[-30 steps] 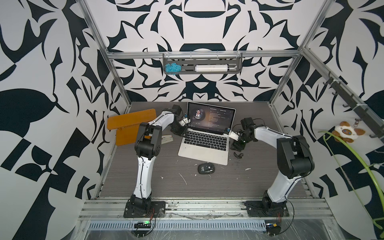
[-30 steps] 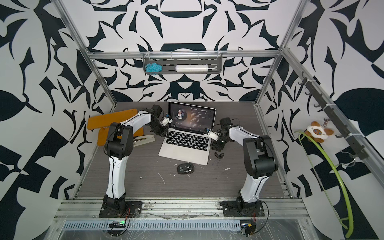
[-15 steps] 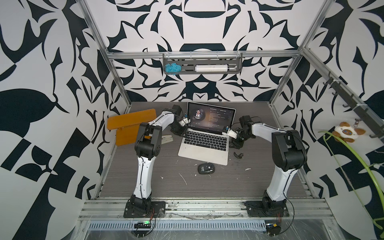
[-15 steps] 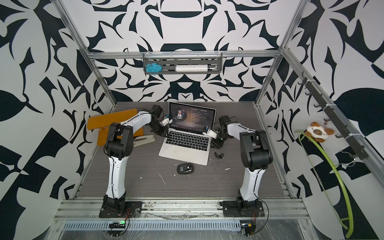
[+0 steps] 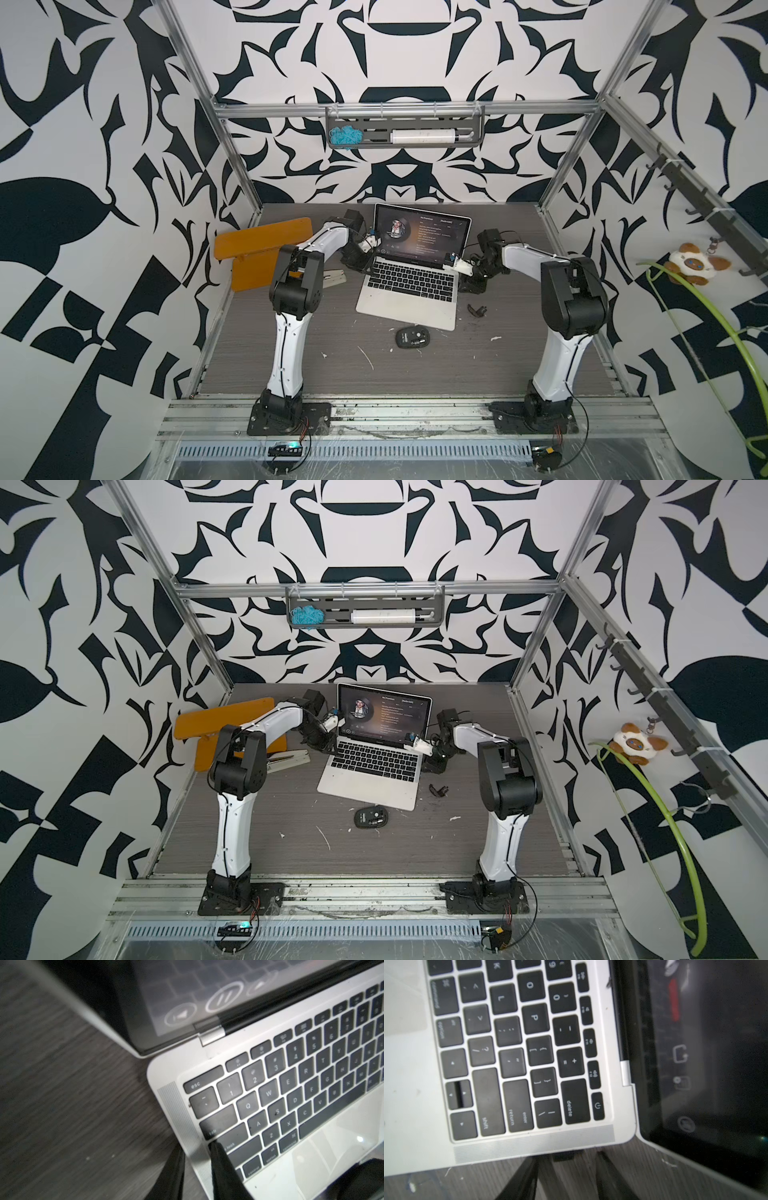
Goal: Remove the wireless mouse receiver from the laptop
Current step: Take out the USB plug from the USB port.
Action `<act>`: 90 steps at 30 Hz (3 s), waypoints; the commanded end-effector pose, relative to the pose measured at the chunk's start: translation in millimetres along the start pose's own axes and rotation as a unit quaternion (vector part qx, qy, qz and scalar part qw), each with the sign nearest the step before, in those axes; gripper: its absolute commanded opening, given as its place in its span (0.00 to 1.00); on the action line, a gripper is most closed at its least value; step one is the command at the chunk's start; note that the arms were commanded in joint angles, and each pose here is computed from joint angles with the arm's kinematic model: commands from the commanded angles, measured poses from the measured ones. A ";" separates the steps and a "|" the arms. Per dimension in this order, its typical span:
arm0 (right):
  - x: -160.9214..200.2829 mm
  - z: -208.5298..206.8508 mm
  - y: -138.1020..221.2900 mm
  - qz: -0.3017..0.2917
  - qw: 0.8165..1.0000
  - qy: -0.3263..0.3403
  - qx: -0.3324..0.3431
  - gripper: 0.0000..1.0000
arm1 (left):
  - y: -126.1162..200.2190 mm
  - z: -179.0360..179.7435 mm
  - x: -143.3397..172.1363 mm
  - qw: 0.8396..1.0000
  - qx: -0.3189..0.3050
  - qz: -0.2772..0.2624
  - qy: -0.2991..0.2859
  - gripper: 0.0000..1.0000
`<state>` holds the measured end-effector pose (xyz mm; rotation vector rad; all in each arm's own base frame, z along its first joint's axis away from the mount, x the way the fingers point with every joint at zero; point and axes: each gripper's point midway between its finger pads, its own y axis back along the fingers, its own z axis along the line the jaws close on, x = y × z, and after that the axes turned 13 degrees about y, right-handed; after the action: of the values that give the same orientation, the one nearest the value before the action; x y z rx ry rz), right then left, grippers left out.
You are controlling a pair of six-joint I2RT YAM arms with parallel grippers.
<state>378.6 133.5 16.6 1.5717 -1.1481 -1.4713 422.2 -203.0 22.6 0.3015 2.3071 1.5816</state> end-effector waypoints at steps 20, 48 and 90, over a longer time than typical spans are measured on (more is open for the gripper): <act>-15.4 14.3 -14.9 -0.014 1.000 -0.001 0.023 0.03 | -47.4 33.6 58.2 0.990 -0.071 0.117 0.041 0.24; 40.2 21.5 13.3 0.058 0.995 -0.040 0.067 0.02 | -66.0 43.6 78.1 0.968 -0.119 0.201 0.097 0.21; -214.7 61.8 85.4 -0.147 0.975 0.060 0.157 0.02 | 125.0 -126.6 47.6 0.899 0.407 -0.099 0.130 0.61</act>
<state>302.6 283.8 130.9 1.9685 -1.1882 -1.3461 338.3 -240.0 162.9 -0.0550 3.0280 0.6000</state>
